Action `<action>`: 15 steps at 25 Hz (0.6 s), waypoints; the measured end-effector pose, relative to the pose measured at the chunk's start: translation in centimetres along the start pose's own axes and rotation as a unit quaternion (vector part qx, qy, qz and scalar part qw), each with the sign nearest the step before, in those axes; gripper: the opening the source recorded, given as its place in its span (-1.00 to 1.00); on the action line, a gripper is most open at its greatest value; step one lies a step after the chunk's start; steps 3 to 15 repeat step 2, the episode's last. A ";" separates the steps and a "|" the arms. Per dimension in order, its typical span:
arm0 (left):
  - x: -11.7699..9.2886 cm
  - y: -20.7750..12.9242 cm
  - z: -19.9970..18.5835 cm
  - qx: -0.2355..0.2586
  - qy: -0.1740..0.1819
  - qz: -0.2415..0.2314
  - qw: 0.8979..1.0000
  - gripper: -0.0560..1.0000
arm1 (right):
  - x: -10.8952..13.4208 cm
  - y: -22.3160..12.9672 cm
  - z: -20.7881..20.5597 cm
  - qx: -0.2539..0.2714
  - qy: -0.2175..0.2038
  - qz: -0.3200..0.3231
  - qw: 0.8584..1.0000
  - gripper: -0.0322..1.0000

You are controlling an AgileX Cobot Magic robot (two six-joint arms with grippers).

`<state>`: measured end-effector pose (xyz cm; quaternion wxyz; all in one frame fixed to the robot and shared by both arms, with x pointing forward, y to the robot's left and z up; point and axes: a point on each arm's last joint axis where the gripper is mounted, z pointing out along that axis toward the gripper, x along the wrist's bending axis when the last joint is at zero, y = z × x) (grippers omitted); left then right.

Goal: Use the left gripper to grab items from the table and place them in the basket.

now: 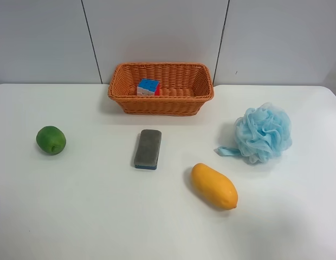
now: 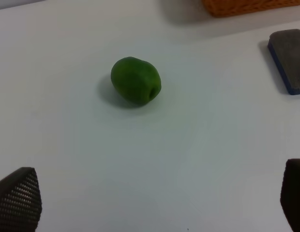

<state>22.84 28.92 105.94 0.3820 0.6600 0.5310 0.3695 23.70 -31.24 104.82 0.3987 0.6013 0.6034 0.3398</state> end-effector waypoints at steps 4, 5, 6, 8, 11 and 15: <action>0.0 0.0 0.0 0.000 0.000 0.000 1.000 0.99 | 0.0 0.0 0.0 0.000 0.000 0.000 1.000 0.98; 0.0 0.0 0.0 0.000 0.000 0.000 1.000 0.99 | 0.0 0.0 0.0 0.000 0.000 0.000 1.000 0.98; 0.0 0.0 0.0 0.000 0.000 0.000 1.000 0.99 | 0.0 0.0 0.0 0.000 0.000 0.000 1.000 0.98; 0.0 0.0 0.0 0.000 0.000 0.000 1.000 0.99 | 0.0 0.0 0.0 0.000 0.000 0.000 1.000 0.98; 0.0 0.0 0.0 0.000 0.000 0.000 1.000 0.99 | 0.0 0.0 0.0 0.000 0.000 0.000 1.000 0.98; 0.0 0.0 0.0 0.000 0.000 0.000 1.000 0.99 | 0.0 0.0 0.0 0.000 0.000 0.000 1.000 0.98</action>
